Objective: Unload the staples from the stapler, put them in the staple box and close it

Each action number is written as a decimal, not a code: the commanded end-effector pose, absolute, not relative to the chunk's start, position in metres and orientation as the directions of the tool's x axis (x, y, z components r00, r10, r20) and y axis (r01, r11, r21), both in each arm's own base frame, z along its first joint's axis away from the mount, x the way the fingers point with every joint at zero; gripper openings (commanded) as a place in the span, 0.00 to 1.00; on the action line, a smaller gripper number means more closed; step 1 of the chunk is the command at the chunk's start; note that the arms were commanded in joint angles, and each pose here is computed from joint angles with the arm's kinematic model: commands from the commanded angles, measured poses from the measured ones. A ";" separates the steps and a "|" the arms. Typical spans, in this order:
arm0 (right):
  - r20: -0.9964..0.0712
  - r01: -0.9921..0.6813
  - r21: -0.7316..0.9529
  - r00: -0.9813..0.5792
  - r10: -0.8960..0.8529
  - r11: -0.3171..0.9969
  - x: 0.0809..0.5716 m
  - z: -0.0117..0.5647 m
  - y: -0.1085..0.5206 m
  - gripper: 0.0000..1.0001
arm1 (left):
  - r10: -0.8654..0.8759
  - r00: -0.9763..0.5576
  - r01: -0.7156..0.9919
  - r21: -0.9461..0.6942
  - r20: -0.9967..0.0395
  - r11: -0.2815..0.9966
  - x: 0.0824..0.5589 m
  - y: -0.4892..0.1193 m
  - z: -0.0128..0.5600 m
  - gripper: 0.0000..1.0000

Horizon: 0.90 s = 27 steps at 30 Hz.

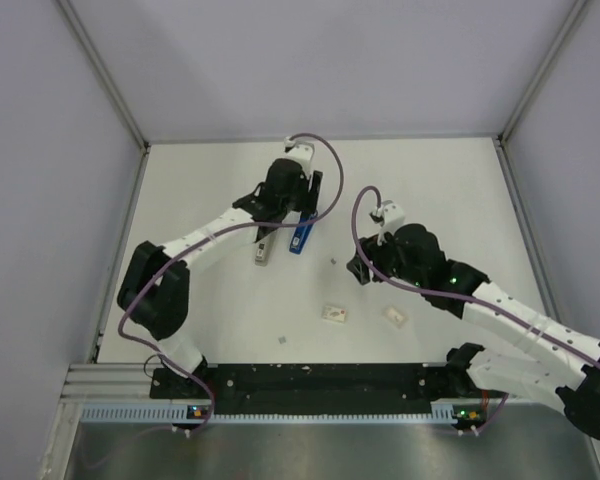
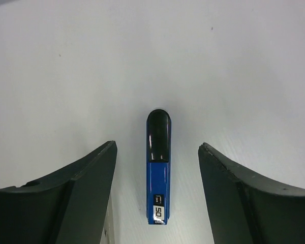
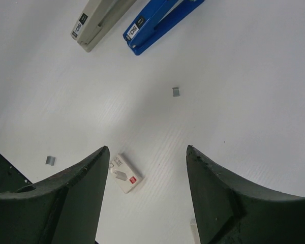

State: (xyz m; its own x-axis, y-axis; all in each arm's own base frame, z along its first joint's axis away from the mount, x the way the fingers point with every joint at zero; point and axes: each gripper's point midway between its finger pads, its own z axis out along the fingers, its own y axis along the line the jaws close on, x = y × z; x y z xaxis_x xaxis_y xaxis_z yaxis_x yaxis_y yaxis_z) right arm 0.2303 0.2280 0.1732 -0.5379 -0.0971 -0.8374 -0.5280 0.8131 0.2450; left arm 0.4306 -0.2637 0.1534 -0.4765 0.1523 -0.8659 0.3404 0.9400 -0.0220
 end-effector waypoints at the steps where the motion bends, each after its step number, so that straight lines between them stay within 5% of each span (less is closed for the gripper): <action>1: -0.863 -0.551 0.224 -0.495 -0.098 0.804 0.233 0.194 0.229 0.63 | 0.075 -0.383 0.320 -0.056 -0.921 0.946 0.416 -0.250 0.221 0.72; 8: -0.829 -0.533 0.245 -0.549 -0.110 0.810 0.244 0.173 0.245 0.62 | -0.017 -0.371 0.317 -0.144 -0.928 0.937 0.366 -0.223 0.249 0.72; 11: -0.807 -0.521 0.243 -0.577 -0.127 0.818 0.256 0.160 0.256 0.61 | -0.052 -0.375 0.352 -0.194 -0.926 0.916 0.340 -0.217 0.256 0.98; 27: -0.714 -0.478 0.151 -0.658 -0.239 0.865 0.313 0.092 0.297 0.50 | -0.002 -0.397 0.533 -0.233 -0.918 0.813 0.253 -0.200 0.240 0.98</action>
